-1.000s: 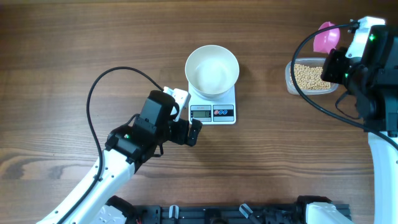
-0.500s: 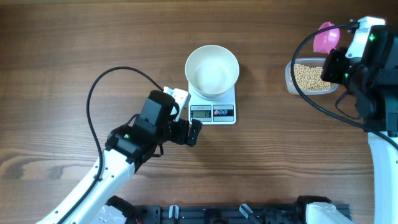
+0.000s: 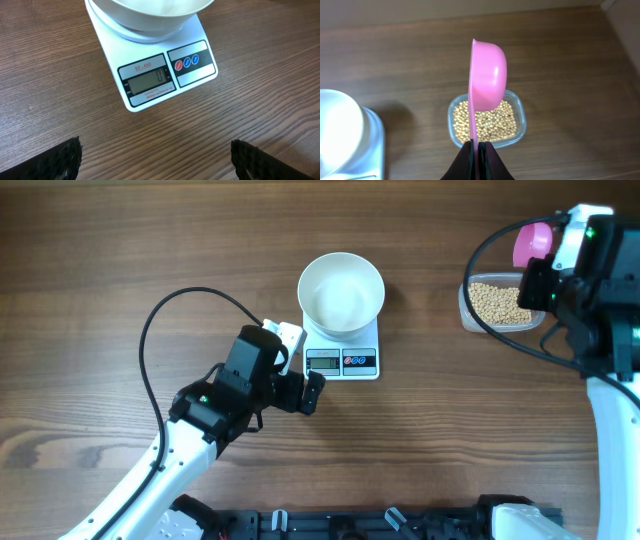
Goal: Scoop item into bowl and weigh 150g on scale
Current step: 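Lower the pink scoop with the right gripper into the soybean tub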
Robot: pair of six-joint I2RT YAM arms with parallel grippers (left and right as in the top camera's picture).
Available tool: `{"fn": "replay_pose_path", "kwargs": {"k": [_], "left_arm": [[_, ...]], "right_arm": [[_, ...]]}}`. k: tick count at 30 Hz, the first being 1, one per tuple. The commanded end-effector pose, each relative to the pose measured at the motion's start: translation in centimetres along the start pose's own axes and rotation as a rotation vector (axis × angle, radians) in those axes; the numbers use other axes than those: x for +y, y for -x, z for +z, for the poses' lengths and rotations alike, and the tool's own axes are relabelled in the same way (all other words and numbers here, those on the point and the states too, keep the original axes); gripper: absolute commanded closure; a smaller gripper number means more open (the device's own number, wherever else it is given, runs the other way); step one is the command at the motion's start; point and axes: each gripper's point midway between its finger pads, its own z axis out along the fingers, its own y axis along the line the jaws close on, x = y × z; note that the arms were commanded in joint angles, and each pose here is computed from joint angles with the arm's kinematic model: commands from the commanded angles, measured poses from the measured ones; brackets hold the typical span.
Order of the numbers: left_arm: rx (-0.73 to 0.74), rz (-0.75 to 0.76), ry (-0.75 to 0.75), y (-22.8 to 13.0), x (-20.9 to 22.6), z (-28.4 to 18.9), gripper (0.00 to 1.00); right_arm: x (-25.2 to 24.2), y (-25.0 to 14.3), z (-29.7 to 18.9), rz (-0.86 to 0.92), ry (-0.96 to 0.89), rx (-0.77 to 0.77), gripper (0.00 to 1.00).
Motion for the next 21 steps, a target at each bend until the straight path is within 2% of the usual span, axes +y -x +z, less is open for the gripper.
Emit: {"fn": "replay_pose_path", "kwargs": {"k": [1,9,16,21], "left_arm": [[-0.018,0.019,-0.001,0.8,-0.3,-0.2,0.0],[-0.018,0.019,-0.001,0.8,-0.3,-0.2,0.0],[-0.018,0.019,-0.001,0.8,-0.3,-0.2,0.0],[-0.017,0.019,-0.001,0.8,-0.3,-0.2,0.0]], "right_arm": [[-1.1,-0.1,1.5,-0.14,-0.068,0.036,0.96],[-0.8,-1.2,4.0,-0.262,-0.053,0.112,0.96],[-2.1,-2.9,6.2,-0.271,-0.057,0.204,0.96],[-0.9,-4.5,7.4,-0.29,0.152,0.248,0.96]]}}
